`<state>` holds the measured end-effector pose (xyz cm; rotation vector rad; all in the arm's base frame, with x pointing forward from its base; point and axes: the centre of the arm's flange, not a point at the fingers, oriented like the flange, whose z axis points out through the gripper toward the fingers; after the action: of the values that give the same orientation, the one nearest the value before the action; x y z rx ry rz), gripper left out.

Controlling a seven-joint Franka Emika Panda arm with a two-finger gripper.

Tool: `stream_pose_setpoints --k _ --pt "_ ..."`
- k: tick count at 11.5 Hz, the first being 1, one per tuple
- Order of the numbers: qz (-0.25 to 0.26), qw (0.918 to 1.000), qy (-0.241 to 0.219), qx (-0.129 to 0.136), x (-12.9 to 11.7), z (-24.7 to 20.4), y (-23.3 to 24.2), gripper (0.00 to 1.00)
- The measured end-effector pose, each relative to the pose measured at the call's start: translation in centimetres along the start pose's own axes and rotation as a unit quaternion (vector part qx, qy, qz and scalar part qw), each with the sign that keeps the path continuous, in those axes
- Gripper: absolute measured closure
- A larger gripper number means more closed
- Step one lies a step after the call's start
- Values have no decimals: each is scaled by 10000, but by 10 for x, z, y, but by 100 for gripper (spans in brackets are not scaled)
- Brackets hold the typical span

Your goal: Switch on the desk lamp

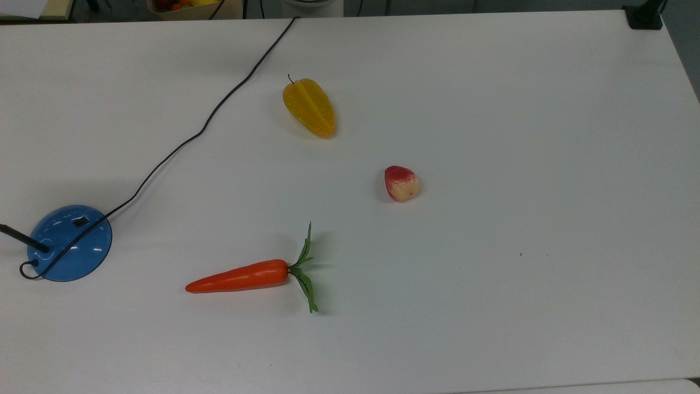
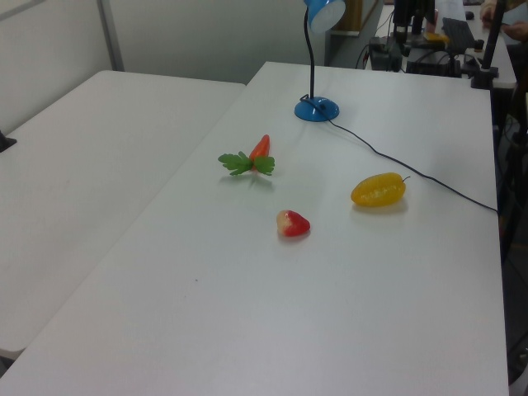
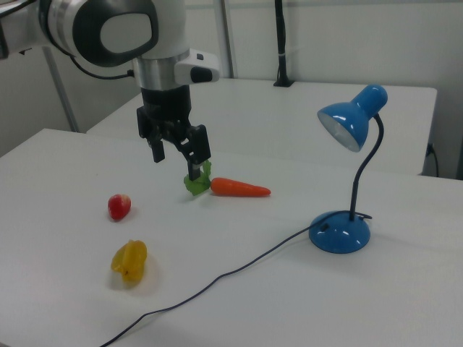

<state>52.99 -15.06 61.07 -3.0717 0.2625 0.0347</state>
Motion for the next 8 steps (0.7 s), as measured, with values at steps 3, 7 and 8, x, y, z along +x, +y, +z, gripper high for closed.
stream_pose_setpoints --k 3,7,8 --pt "-16 9999 112 0 -1 3 -2 0" --pt "-15 9999 117 69 1 9 -3 33" --pt "-14 9999 142 96 1 9 -4 50"
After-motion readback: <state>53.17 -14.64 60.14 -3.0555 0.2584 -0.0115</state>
